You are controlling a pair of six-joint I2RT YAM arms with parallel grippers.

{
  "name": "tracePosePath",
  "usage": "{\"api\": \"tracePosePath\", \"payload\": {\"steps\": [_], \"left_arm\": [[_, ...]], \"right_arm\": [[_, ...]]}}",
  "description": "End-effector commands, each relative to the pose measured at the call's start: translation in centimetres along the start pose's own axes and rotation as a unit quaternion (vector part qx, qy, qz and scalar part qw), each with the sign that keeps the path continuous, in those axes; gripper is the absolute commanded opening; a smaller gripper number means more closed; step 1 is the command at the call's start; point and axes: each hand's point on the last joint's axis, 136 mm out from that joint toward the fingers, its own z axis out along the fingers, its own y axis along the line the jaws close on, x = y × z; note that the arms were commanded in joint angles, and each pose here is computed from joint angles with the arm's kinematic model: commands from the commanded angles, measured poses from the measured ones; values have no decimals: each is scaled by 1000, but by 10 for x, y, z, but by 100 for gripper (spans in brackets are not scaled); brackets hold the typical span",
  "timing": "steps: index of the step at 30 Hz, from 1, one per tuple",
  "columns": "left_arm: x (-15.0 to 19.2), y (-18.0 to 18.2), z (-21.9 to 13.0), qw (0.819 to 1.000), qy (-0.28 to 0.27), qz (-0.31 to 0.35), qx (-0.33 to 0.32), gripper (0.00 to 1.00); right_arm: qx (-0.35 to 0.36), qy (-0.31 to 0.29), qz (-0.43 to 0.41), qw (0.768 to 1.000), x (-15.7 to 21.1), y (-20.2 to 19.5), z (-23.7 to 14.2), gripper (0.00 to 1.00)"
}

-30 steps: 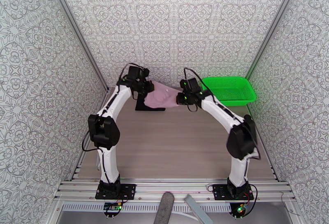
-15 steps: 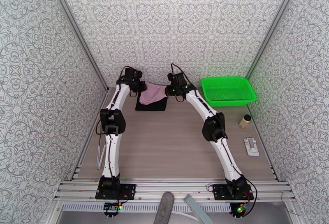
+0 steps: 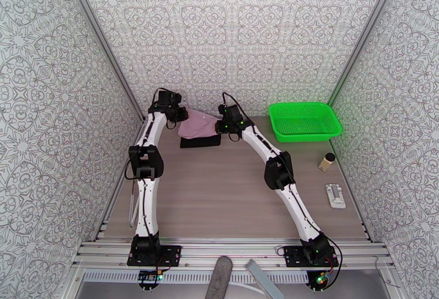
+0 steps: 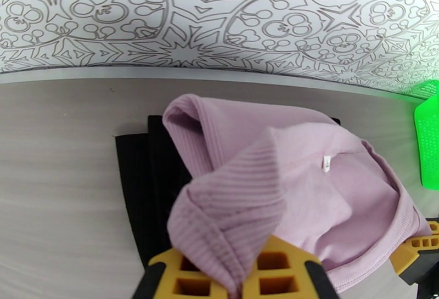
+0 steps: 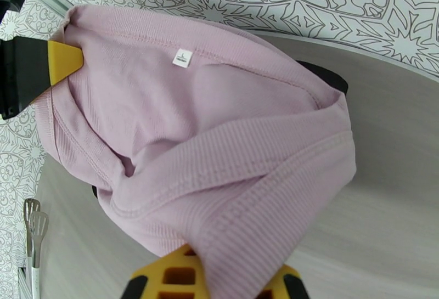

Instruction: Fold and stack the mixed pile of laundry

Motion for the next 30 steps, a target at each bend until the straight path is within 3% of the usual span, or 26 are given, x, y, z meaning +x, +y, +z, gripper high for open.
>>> {"api": "tracePosePath", "payload": {"steps": [1,4,6,10,13,15,17,18,24,30], "left_arm": [[7,25,11,1000,10,-5,-22,0],[19,35,18,999,26,-16,-34,0],[23,41,22,998,31,-21,-40,7],[28,49,28,998,35,-31,-44,54],[28,50,29,998,34,-32,-42,84],[26,47,29,998,31,-32,-35,97],[20,41,25,999,24,-31,-26,99],[17,39,22,999,20,-31,-23,99],[-11,16,-19,1000,-11,-12,-16,100],[-50,-18,-117,994,-101,43,-30,100]], "right_arm": [[7,36,19,999,29,-8,17,0],[26,58,27,998,46,-18,21,0],[39,66,31,997,53,-24,22,0],[52,72,38,995,58,-29,20,0],[51,80,41,995,61,-28,18,23],[49,86,43,994,63,-27,15,41],[47,87,42,994,62,-24,11,89],[50,92,43,994,66,-26,10,99],[69,77,21,994,46,-16,-27,99],[110,22,-6,994,24,-12,-107,99]]}}
